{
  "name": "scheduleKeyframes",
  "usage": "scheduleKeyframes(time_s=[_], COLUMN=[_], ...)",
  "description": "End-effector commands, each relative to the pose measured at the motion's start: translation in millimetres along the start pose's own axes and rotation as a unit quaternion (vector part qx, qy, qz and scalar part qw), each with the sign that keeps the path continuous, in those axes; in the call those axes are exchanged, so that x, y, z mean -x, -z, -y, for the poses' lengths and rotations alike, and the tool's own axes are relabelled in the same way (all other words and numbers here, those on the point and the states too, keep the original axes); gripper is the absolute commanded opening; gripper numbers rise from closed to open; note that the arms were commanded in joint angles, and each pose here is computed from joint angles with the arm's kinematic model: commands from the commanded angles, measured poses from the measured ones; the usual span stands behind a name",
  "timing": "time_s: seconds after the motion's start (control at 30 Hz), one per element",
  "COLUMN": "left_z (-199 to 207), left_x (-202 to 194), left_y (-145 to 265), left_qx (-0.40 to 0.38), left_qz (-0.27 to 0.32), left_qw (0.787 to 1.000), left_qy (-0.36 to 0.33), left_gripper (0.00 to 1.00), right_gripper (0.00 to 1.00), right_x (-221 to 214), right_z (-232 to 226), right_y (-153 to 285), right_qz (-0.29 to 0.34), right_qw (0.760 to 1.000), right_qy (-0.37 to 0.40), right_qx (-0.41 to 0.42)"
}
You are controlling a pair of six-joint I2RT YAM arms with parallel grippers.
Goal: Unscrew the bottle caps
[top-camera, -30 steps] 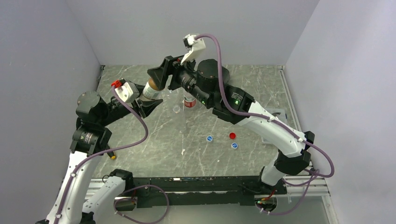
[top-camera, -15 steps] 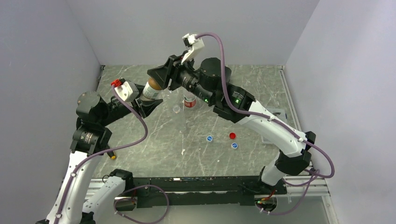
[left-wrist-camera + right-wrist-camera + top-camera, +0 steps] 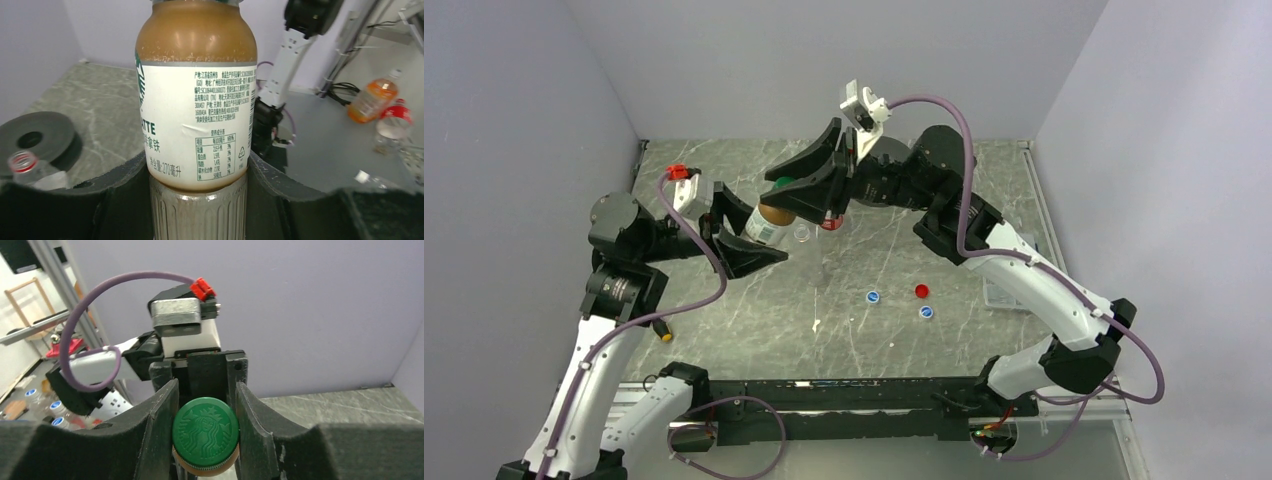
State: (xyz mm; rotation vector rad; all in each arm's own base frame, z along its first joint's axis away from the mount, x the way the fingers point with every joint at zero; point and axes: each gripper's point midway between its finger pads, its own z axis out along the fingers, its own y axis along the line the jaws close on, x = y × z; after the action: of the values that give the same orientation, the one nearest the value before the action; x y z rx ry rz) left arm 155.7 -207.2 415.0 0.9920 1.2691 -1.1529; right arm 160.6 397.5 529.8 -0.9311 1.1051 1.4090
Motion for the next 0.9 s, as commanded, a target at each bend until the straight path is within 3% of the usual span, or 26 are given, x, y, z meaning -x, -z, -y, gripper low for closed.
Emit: scheduleKeyframes(time_s=[0.0,0.13,0.17,0.27,0.3,0.33,0.6,0.87], left_z=[14,10,7,-7,-13,-18,-55,-67], left_x=[14,11,12,11,11,12,12,8], left_y=[0,-1,-1,0,0,1,14,21], left_qx=[-0.042,-0.037,-0.027,0.017,0.033,0.049,0.158,0.185], left_qz=[0.009,0.007,0.009,0.012,0.013,0.015,0.008,-0.004], left_qw=[0.999,0.999,0.999,1.000,0.999,0.999,0.982,0.970], left_qy=[0.017,0.022,0.014,-0.001,-0.009,-0.018,-0.104,-0.158], left_gripper=[0.00,0.00,0.00,0.00,0.00,0.00,0.00,0.00], right_gripper=[0.00,0.01,0.11,0.80,0.95,0.99,1.00,0.99], right_x=[29,31,28,19,17,16,45,23], right_z=[-40,-38,-33,-5,6,17,54,83], right_y=[27,33,31,24,23,21,33,2], right_qz=[0.022,0.020,0.013,-0.002,-0.006,-0.007,0.081,0.034], right_qw=[0.995,0.995,0.996,1.000,0.999,0.998,0.971,0.944], right_qy=[0.059,0.063,0.055,0.023,0.011,0.000,-0.062,-0.089], right_qx=[0.083,0.077,0.065,-0.001,-0.030,-0.059,-0.218,-0.315])
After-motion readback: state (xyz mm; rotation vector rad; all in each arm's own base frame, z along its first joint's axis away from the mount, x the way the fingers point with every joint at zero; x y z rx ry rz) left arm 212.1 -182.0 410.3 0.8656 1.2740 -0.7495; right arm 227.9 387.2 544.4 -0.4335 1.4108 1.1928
